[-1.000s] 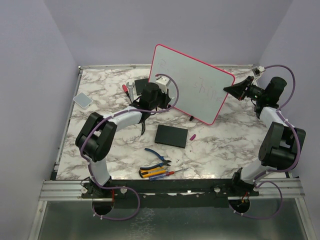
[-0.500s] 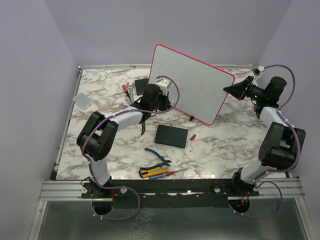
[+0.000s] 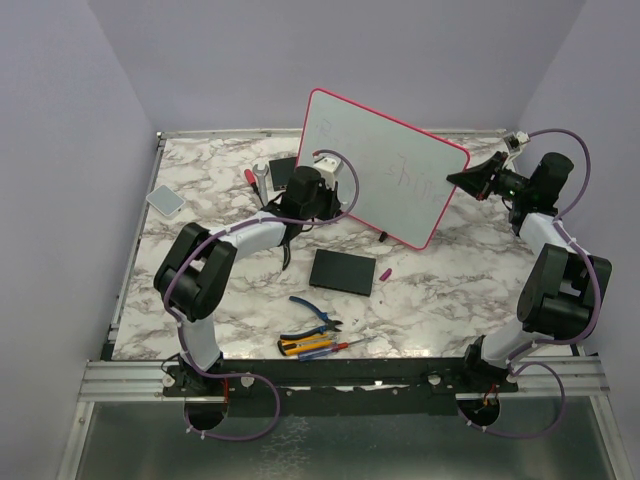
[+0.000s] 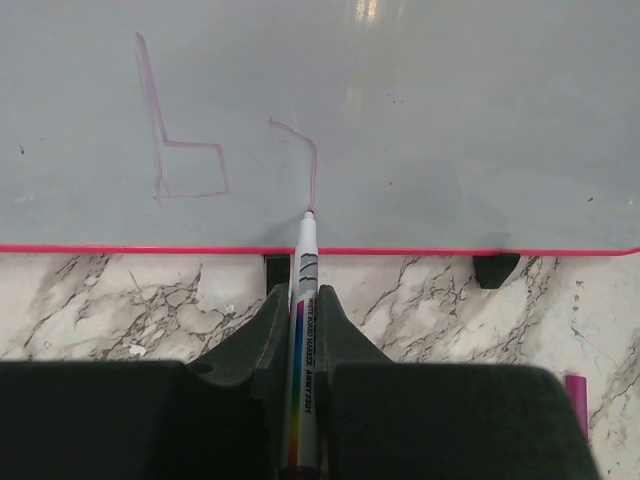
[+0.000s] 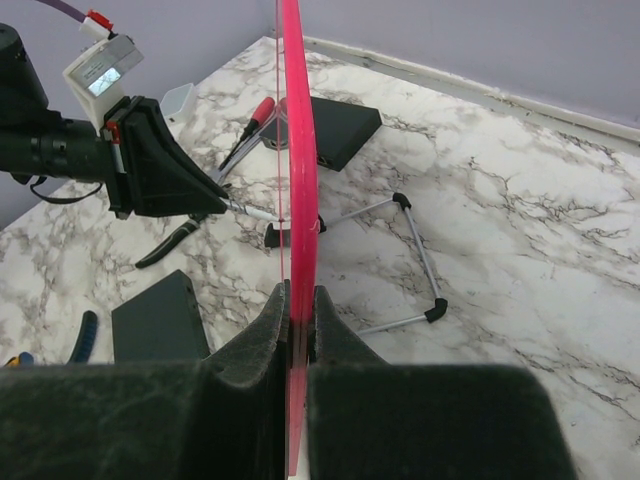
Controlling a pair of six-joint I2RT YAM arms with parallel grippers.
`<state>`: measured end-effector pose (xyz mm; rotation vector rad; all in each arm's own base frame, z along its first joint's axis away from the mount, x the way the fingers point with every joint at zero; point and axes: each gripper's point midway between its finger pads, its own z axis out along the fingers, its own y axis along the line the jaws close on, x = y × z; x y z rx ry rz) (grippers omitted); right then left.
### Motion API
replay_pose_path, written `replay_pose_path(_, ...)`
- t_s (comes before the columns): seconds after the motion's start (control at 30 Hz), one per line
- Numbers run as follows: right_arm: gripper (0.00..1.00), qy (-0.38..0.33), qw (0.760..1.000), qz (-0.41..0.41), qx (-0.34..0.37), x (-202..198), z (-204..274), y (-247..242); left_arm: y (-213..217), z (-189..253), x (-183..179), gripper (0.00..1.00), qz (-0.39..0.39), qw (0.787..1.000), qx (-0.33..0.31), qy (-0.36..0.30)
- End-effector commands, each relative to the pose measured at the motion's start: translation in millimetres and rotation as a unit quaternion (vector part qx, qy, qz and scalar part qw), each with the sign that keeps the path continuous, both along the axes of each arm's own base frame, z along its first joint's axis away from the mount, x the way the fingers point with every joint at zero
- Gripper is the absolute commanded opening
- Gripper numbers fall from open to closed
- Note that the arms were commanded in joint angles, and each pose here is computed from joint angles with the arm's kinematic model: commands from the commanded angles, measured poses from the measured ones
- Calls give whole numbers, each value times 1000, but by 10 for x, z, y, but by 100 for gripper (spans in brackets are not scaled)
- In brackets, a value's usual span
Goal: Write a sentence on the whiteboard
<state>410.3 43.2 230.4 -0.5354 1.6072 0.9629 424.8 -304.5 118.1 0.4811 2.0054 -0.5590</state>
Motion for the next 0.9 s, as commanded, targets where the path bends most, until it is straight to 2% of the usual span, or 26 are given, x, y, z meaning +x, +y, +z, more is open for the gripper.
replay_pose_path(0.0,0,18,1000,7,-8,4,-206,92,-113,238,216,0,11,999,-24,-39)
replay_pose_path(0.87,1,18,1000,7,-8,9,-206,96,-205,611,359,0,10,996,-43,-74)
